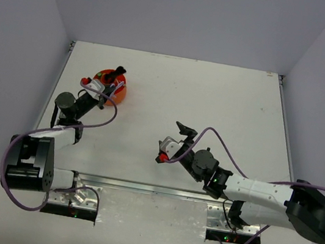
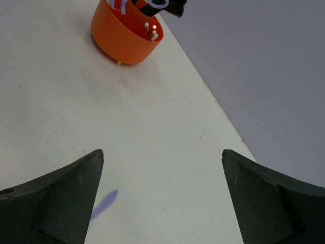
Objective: Organize the makeup
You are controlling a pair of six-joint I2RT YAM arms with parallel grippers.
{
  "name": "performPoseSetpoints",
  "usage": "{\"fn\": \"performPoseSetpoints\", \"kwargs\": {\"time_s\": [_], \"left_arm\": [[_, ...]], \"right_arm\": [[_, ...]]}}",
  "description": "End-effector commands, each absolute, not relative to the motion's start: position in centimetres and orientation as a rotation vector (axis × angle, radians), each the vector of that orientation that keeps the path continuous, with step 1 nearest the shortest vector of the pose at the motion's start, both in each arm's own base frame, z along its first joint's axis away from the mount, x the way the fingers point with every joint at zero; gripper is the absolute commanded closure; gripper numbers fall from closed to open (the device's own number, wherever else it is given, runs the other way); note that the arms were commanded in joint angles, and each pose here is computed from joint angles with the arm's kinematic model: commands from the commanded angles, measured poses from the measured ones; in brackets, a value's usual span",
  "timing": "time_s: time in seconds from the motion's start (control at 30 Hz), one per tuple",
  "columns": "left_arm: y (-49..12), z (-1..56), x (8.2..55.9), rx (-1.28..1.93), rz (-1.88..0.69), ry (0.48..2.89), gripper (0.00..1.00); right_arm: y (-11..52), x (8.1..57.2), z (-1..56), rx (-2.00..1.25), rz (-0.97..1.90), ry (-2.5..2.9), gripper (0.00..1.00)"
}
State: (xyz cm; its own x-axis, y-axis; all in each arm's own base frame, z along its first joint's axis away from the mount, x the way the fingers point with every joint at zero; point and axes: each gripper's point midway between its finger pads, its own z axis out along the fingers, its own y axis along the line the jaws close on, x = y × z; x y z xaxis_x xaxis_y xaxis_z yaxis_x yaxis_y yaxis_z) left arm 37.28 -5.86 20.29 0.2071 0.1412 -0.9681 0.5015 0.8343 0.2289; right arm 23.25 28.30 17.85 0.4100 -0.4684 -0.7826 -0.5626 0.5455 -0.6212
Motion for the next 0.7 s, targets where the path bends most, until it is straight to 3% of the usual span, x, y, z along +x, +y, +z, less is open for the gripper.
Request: {"fn": "performPoseSetpoints", "kwargs": {"time_s": [0.0, 0.67], "left_arm": [[-7.2, 23.3, 36.4, 0.693, -0.286, 1.177, 1.00], [-6.2, 21.1, 39.5, 0.732, -0.233, 1.158, 1.00]], "right_arm": [[28.3, 23.6, 18.9, -0.994, 0.085, 1.215, 0.01], [27.2, 23.9, 17.8, -1.000, 0.019, 1.245, 0.01]]}}
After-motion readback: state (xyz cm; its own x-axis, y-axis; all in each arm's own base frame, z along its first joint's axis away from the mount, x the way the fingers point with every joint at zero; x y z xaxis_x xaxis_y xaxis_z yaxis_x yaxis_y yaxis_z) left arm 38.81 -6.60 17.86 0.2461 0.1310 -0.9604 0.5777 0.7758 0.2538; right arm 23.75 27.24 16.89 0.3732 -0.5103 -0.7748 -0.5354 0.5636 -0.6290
